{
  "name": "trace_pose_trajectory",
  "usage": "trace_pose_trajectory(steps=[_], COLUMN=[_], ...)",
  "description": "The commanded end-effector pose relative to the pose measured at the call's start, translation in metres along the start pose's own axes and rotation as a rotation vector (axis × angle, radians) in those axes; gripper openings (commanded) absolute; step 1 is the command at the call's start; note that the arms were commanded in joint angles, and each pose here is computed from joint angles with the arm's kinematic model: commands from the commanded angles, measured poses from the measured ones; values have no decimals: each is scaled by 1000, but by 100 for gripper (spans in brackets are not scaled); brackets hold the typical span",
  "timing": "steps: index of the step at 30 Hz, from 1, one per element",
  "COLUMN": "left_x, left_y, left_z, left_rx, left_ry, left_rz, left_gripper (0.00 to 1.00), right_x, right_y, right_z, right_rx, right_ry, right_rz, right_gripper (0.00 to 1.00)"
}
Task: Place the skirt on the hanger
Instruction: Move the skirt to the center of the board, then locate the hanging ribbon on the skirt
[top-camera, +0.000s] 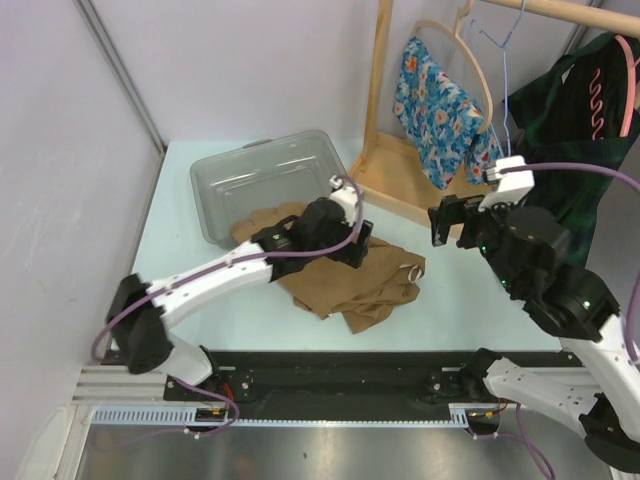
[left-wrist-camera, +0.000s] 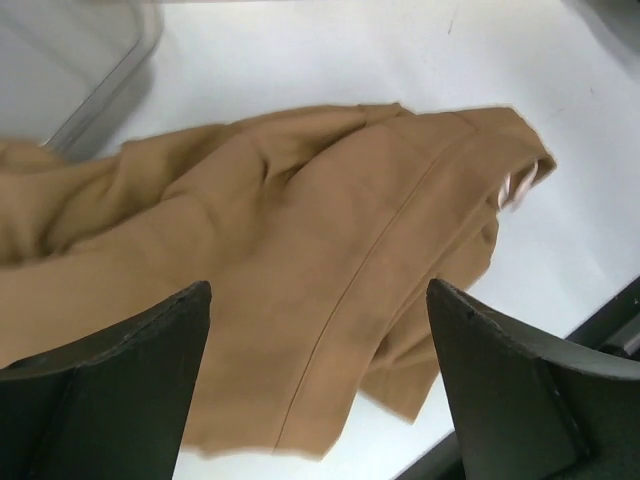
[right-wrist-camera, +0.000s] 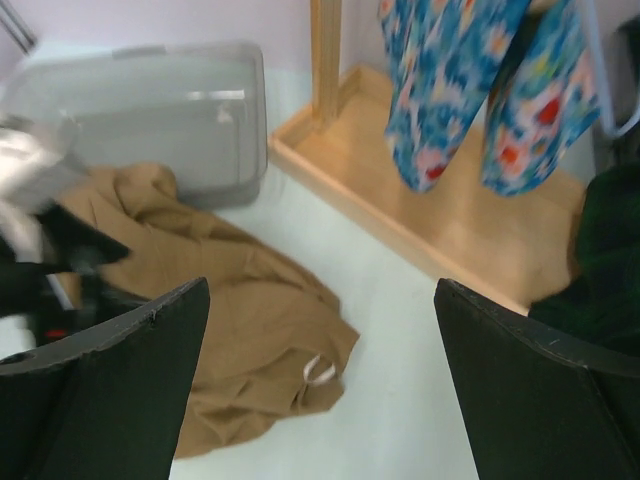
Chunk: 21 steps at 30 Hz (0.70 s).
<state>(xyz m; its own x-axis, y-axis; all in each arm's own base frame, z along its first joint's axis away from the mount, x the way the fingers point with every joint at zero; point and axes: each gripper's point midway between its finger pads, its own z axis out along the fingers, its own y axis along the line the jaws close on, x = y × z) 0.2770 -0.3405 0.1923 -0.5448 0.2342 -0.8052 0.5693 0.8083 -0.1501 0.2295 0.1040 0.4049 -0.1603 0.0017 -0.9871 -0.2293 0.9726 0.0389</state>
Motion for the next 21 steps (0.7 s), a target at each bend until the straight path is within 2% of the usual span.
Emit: trace_pose_trajectory(steps=[1,2,3,5,6,7,8,9,10,11,14,21], left_x=[13,29,63,83,111,120,118,138,142,133,140,146], left_y=[23,23,27,26,27,26,21,17,12,11,7,18], left_z=[-54,-56,-53,-60,-60,-61,-66,-67,-69,-73,-75,-59], left_rx=[-35,-23,-28,-2,-1,8,39,53,70,68,54,-47], left_ry=[-50,-14,55,64,108,114,78,99,84,22,-21,-83], left_rz=[3,-11,-46,-101,-138,-158,-178,-171,-161,-161,-139,-112], left_gripper=[93,93,93,93,93,93,94,94,95,95,96,93], right_x=[40,49,67,91,106,131,141,152,174,179,201,226], right_y=[7,8,10,12,13,13,13,15,14,17,13,-4], right_z=[13,18,23,32,35,38,40,39,38,38,34,47], right_rx=[19,29,38,58,57,73,73,58,64,41,35,86], right_ry=[110,135,182,252,290,343,352,370,408,416,451,469], right_rz=[50,61,62,109,121,134,142,151,145,156,142,119], right_gripper=[100,100,100,99,99,98,97,97,96,93,89,82])
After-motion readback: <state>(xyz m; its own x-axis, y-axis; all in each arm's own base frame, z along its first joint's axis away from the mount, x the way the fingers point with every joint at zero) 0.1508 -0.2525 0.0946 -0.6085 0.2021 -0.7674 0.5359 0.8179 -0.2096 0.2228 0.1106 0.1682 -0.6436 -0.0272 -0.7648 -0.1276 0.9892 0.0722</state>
